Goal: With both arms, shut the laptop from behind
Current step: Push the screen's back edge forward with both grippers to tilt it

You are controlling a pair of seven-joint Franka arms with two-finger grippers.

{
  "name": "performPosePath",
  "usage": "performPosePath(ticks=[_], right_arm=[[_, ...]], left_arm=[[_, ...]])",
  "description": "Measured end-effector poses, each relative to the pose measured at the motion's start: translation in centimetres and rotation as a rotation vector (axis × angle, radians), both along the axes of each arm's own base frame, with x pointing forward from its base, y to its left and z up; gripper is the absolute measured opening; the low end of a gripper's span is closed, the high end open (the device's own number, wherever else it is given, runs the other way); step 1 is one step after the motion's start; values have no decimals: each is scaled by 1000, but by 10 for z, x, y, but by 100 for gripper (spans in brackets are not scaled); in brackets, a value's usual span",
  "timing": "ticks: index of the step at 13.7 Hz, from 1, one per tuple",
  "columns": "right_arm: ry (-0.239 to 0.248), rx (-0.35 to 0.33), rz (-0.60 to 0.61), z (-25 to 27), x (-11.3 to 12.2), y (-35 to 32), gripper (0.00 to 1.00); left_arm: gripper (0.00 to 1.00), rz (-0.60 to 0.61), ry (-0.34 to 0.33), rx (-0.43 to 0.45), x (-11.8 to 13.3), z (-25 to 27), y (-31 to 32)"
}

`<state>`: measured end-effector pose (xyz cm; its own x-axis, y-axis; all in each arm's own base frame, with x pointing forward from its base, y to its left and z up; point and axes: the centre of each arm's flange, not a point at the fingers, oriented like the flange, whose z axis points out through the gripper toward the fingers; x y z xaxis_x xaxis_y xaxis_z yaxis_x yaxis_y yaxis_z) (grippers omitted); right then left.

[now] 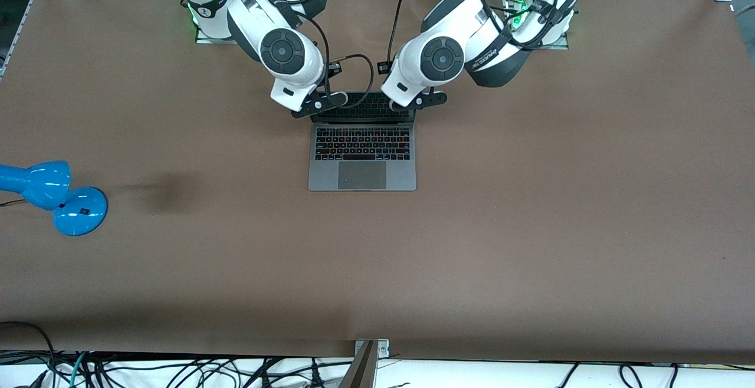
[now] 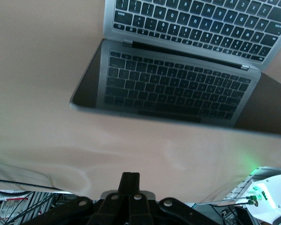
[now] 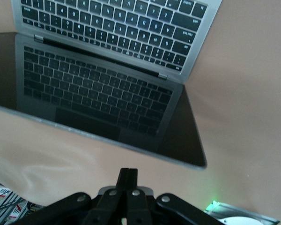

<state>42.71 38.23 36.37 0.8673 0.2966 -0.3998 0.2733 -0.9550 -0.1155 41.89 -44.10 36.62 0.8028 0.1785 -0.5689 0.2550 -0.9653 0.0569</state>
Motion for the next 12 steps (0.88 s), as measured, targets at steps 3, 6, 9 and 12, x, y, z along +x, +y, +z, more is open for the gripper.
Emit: performPosePath(ticks=[3,6,9,12], right_arm=[[-17,-9,8,-6,9,-1,1],[-24,-5,9,-10,21,1,1],[-36,-3,5,-12,36,0,1],[-42,-1,-3,-17,51,-3,1]], left_arm=[[1,5,0,14,9,-22,4],[1,29,-11,10,20,-34,9],[1,67,-32,-1,33,-41,15],[1,74,-66,7,48,-51,20]])
